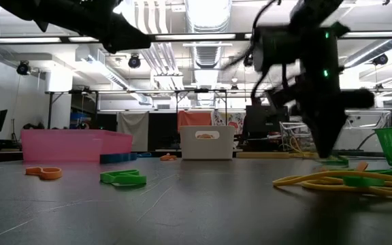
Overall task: Sort rubber bands into baskets
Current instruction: Put the green rubber band into the green bin, then put the orange rubber band into the pink bin
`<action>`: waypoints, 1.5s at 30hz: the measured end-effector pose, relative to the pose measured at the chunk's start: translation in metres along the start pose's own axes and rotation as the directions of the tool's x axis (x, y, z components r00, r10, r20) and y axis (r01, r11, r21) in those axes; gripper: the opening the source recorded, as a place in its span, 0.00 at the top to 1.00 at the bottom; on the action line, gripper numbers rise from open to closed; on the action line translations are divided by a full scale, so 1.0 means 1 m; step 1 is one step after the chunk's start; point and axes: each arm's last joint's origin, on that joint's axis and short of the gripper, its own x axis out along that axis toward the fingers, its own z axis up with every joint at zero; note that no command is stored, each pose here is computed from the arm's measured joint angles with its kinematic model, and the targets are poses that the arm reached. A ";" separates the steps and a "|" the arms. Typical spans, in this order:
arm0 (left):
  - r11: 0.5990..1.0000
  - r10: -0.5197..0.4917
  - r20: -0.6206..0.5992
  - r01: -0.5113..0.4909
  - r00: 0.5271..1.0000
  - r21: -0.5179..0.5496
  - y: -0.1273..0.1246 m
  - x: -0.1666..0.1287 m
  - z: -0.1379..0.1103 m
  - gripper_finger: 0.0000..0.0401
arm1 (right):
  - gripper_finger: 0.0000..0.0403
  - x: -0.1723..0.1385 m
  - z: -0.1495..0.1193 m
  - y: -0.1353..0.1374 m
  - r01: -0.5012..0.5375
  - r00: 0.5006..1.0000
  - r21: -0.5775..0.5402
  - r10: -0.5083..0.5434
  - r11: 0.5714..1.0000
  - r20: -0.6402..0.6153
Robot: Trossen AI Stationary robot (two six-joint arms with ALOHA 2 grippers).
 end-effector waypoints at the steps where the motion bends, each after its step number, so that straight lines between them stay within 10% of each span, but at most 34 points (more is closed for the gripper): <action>1: 1.000 -0.002 -0.003 0.002 1.000 -0.002 0.000 0.000 0.000 0.61 | 0.98 -0.007 -0.001 0.000 -0.005 1.000 0.007 0.005 1.000 0.016; 7: 0.999 -0.017 -0.019 0.016 1.000 -0.038 -0.003 0.000 -0.002 0.61 | 0.98 -0.058 -0.022 -0.003 -0.155 0.987 0.143 0.149 0.977 0.055; 11: 0.998 -0.040 -0.014 0.039 0.999 -0.046 -0.008 0.000 -0.001 0.61 | 0.98 -0.082 -0.050 0.000 -0.286 0.954 0.354 0.301 0.891 0.012; 26: 0.991 -0.115 0.021 0.116 0.993 -0.067 -0.025 -0.003 0.007 0.65 | 0.81 -0.106 -0.113 0.028 -0.142 0.979 0.585 0.202 0.799 -0.040; 34: 0.979 -0.179 0.030 0.181 0.983 -0.095 -0.039 -0.005 0.009 0.67 | 0.63 -0.099 -0.098 0.037 -0.189 0.981 0.484 0.184 0.854 0.058; 45: 0.963 -0.238 0.041 0.241 0.970 -0.120 -0.059 -0.011 0.012 0.67 | 0.60 -0.061 -0.029 0.069 -0.130 0.933 0.006 0.120 0.991 0.338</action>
